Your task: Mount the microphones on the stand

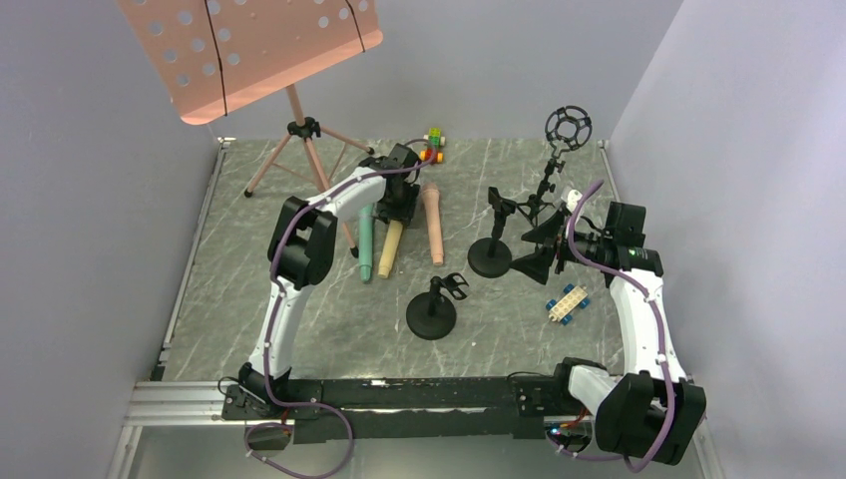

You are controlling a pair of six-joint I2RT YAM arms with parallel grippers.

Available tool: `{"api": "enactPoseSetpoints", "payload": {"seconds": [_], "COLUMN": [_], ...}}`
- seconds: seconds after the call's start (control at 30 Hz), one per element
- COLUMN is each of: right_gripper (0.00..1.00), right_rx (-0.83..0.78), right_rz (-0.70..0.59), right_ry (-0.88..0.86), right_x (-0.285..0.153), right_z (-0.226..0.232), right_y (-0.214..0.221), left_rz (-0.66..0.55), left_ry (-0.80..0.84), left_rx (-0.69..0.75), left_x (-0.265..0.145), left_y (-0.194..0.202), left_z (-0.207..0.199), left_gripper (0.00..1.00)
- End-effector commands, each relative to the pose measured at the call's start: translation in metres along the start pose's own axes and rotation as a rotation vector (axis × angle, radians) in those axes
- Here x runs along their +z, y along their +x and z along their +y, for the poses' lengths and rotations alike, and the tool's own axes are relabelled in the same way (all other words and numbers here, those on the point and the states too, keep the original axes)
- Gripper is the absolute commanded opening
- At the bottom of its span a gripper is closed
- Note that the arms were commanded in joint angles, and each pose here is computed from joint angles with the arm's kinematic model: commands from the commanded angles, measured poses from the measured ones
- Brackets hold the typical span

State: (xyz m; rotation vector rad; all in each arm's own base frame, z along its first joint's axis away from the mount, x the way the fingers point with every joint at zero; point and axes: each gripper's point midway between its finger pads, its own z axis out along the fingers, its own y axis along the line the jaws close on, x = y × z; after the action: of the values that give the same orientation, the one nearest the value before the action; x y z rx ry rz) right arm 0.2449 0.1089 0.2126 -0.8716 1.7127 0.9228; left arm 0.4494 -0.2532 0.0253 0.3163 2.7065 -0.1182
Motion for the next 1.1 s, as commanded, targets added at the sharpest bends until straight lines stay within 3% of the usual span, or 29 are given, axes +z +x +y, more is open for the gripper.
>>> {"api": "enactPoseSetpoints", "payload": {"seconds": [0.0,0.1,0.27,0.4,0.7,0.93,1.07], "right_gripper": [0.85,0.85,0.85,0.85,0.85,0.85,0.85], "right_rx": [-0.088,-0.092,-0.099,-0.102,-0.114,-0.133,-0.172], "right_rz": [-0.036,-0.037,-0.040,-0.045,-0.054,-0.050,0.022], "right_ry": [-0.024,-0.025,-0.025,-0.032,-0.049,-0.090,-0.146], "right_x": [-0.002,-0.002,-0.003,-0.003,-0.004,0.003,0.013], "right_z": [0.006,0.007,0.008,0.011,0.017,0.026,0.039], "right_y": [-0.017,-0.018,-0.020,-0.021,-0.024,-0.025,-0.039], "left_rz": [-0.008,0.005,-0.040,-0.152,-0.504,-0.772,-0.942], "left_ry": [-0.009,0.003,0.032,0.056,0.222,0.501,0.645], "left_rx": [-0.007,-0.002,0.000,-0.001,-0.014,-0.033,-0.072], "left_x": [-0.002,0.001,-0.011,-0.049,-0.188,-0.294,-0.349], "left_y": [-0.007,-0.003,-0.012,-0.035,-0.081,-0.053,-0.029], "left_z": [0.001,-0.001,-0.005,-0.007,-0.021,-0.040,-0.043], "left_gripper": [0.59,0.52,0.15,0.03,0.00,0.00,0.00]}}
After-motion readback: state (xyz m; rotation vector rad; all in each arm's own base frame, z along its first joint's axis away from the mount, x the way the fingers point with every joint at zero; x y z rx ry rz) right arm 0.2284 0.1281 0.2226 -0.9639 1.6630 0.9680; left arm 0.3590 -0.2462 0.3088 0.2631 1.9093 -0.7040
